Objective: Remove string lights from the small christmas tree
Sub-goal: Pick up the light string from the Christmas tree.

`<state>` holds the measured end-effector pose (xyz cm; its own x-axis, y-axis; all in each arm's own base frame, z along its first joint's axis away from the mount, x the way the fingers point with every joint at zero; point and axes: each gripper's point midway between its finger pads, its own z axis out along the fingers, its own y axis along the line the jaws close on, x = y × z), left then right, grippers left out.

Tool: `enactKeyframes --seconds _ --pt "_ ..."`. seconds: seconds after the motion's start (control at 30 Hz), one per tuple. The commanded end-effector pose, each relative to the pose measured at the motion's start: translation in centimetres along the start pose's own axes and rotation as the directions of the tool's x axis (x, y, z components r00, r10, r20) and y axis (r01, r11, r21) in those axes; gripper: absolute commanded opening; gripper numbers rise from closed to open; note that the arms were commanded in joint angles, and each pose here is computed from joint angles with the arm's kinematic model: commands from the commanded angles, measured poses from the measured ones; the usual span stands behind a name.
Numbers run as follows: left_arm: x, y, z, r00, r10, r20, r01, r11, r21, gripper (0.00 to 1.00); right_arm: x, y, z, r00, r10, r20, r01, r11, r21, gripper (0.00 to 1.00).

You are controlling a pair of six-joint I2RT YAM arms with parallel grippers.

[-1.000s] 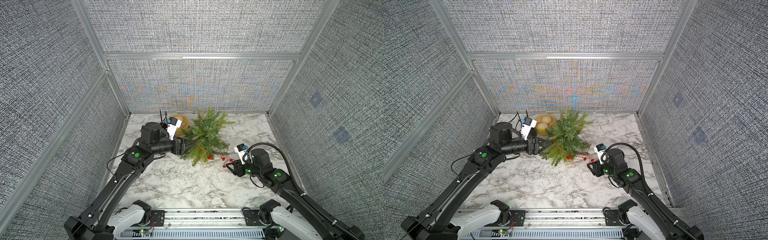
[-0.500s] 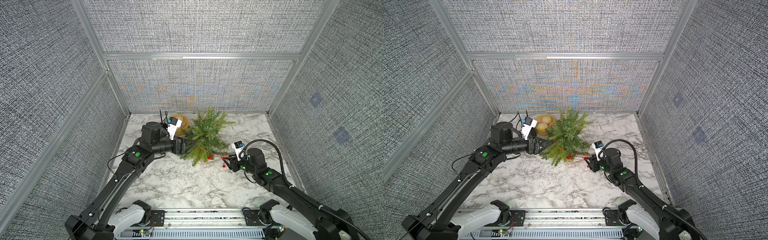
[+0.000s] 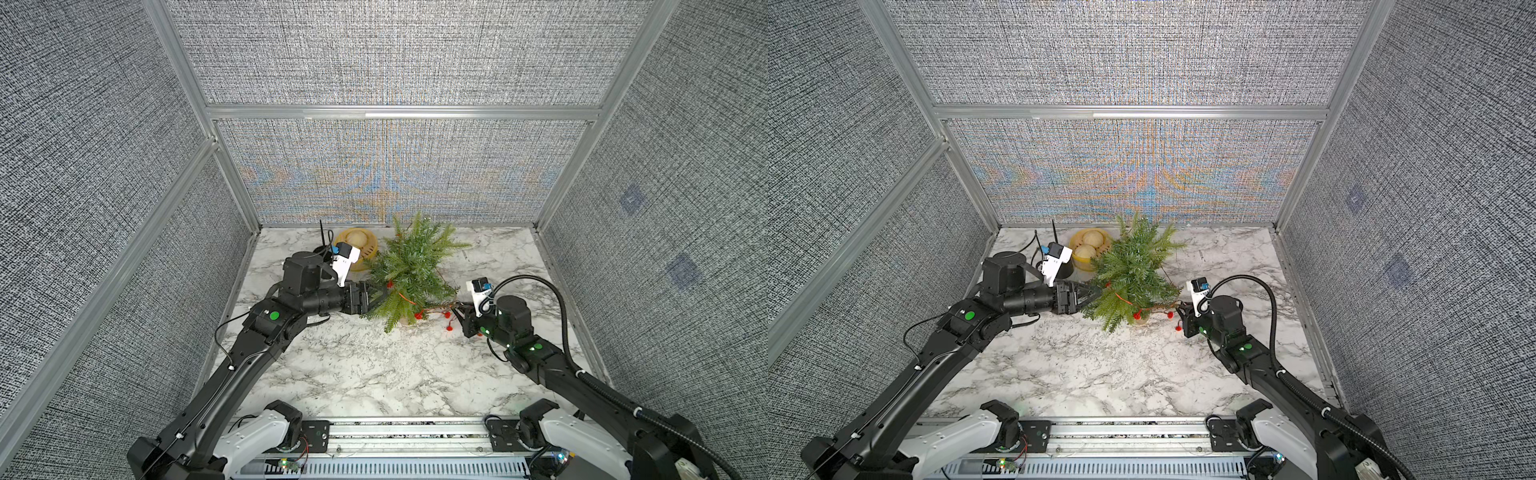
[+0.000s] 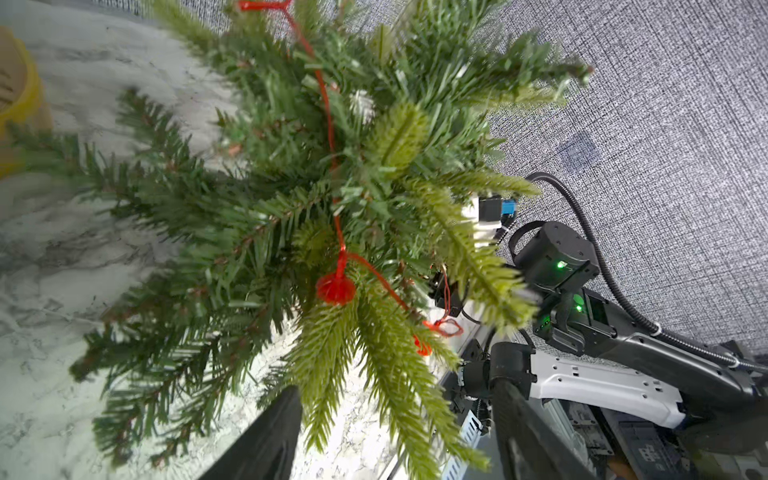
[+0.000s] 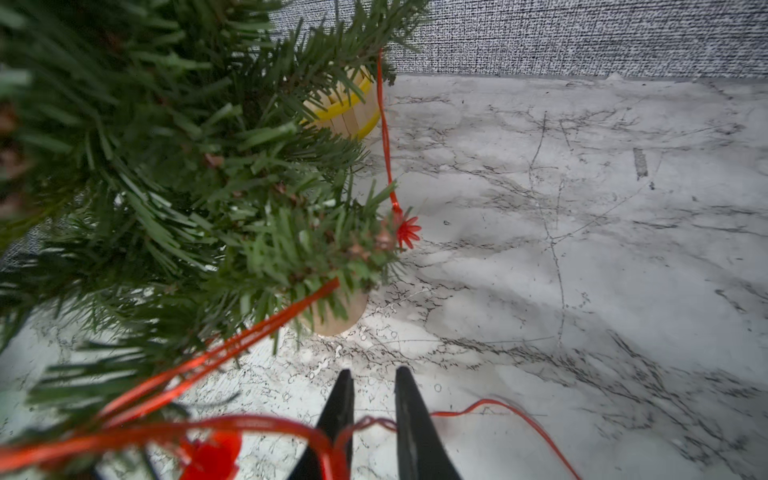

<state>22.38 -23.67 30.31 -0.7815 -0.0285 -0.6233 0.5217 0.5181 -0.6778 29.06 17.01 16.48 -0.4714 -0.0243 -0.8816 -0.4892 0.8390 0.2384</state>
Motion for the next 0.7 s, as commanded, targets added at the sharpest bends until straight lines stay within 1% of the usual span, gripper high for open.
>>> enactKeyframes --seconds 0.0,0.07,0.2,0.37,0.53,0.67 --pt "0.2 -0.4 -0.1 0.999 -0.051 0.018 0.05 0.998 0.024 0.73 -0.2 -0.5 -0.6 1.0 -0.003 -0.018 0.004 0.999 0.044 0.1" --pt "0.6 -0.7 0.0 0.998 -0.06 0.012 0.059 0.998 0.035 0.73 -0.7 -0.6 -1.2 1.0 -0.005 -0.019 0.006 0.998 0.059 0.07" --pt "0.8 -2.2 0.1 0.999 -0.045 0.011 0.044 0.997 0.059 0.73 -1.8 -0.4 -2.8 1.0 -0.006 0.001 0.006 0.997 0.071 0.0" --pt "0.7 -3.5 0.0 0.999 -0.024 0.021 0.022 0.997 0.075 0.72 -3.4 0.1 -4.5 1.0 -0.02 0.01 0.019 0.996 0.082 0.0" --pt "0.5 -5.2 0.3 0.999 -0.039 0.033 0.035 0.994 0.102 0.72 -5.4 1.9 -6.4 0.999 -0.043 0.016 0.042 0.999 0.024 0.0" --pt "0.7 -6.2 1.0 0.998 -0.055 0.025 0.052 0.993 0.103 0.72 -6.8 4.4 -8.0 0.997 -0.075 0.013 0.076 0.995 -0.072 0.0"
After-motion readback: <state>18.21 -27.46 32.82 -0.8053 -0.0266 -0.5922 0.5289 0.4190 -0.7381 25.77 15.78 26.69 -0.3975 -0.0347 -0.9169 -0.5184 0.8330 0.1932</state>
